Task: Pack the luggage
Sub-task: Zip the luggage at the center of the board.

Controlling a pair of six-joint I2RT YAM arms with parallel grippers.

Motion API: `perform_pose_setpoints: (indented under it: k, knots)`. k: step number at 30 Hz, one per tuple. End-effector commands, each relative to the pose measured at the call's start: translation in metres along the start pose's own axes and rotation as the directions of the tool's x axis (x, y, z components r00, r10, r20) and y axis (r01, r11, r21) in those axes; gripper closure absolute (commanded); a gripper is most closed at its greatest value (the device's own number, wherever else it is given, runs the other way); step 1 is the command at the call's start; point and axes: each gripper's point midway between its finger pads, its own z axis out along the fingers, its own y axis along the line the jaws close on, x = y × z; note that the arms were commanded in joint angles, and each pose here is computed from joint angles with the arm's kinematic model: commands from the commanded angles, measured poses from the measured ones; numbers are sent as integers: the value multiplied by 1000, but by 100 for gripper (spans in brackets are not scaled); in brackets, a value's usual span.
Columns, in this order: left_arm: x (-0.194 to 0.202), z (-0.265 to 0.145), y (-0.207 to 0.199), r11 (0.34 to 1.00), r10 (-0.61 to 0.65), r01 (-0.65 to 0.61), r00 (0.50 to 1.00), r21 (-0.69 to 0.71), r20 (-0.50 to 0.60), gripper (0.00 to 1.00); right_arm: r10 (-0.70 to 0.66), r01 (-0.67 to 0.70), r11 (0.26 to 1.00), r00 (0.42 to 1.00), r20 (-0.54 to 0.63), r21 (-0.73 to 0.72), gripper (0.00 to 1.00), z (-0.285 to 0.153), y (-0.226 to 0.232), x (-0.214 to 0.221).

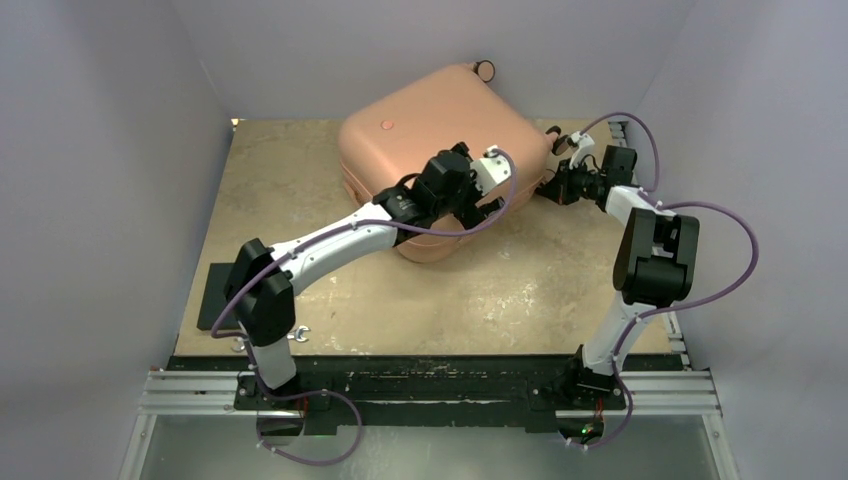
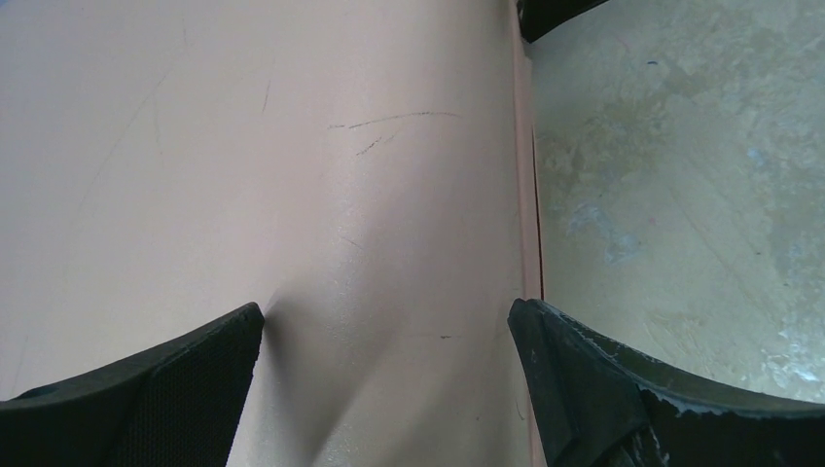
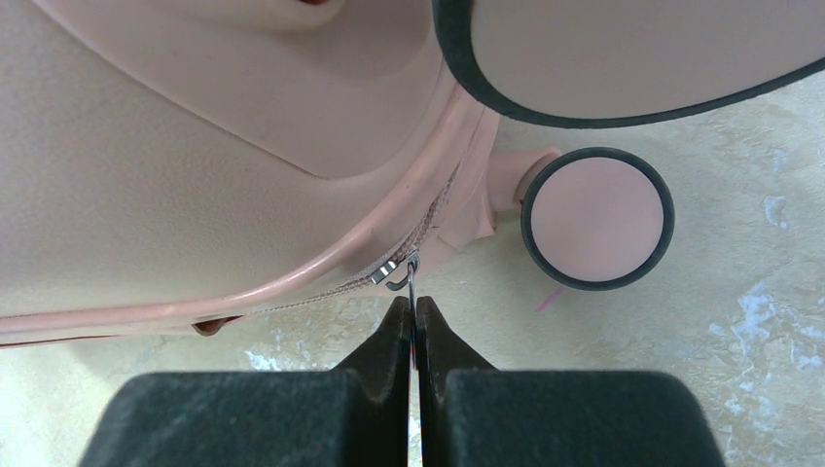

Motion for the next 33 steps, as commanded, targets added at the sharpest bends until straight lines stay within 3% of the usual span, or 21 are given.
perform_pose_setpoints:
  k: [1, 7, 12, 18, 23, 29, 33]
  knots:
    - [72, 3, -22, 997, 63, -73, 963, -30, -261, 1, -14, 12, 996, 1000, 15, 84, 100, -6, -29, -4]
    - [65, -29, -3, 997, 31, -46, 975, -66, -219, 1, -11, 10, 998, 1000, 17, 67, 100, -5, -26, -3]
    - [73, -76, 44, 968, -249, 253, 957, 4, -149, 1, -17, 16, 998, 999, 27, 63, 100, -6, -24, -4]
    - [135, -124, 80, 914, -405, 395, 899, -91, -167, 1, -8, 6, 998, 999, 34, 56, 100, -4, -23, -5]
    - [192, -130, 73, 828, -557, 554, 799, -82, -228, 4, -7, 5, 998, 1000, 30, 60, 100, -5, -23, -4]
    - [236, -121, 90, 627, -769, 774, 597, -86, -228, 4, -14, 12, 998, 1000, 24, 69, 100, -7, -23, -2]
    - [247, -109, 97, 522, -841, 850, 500, -69, -207, 2, -12, 11, 997, 1000, 21, 73, 100, -8, -23, -1]
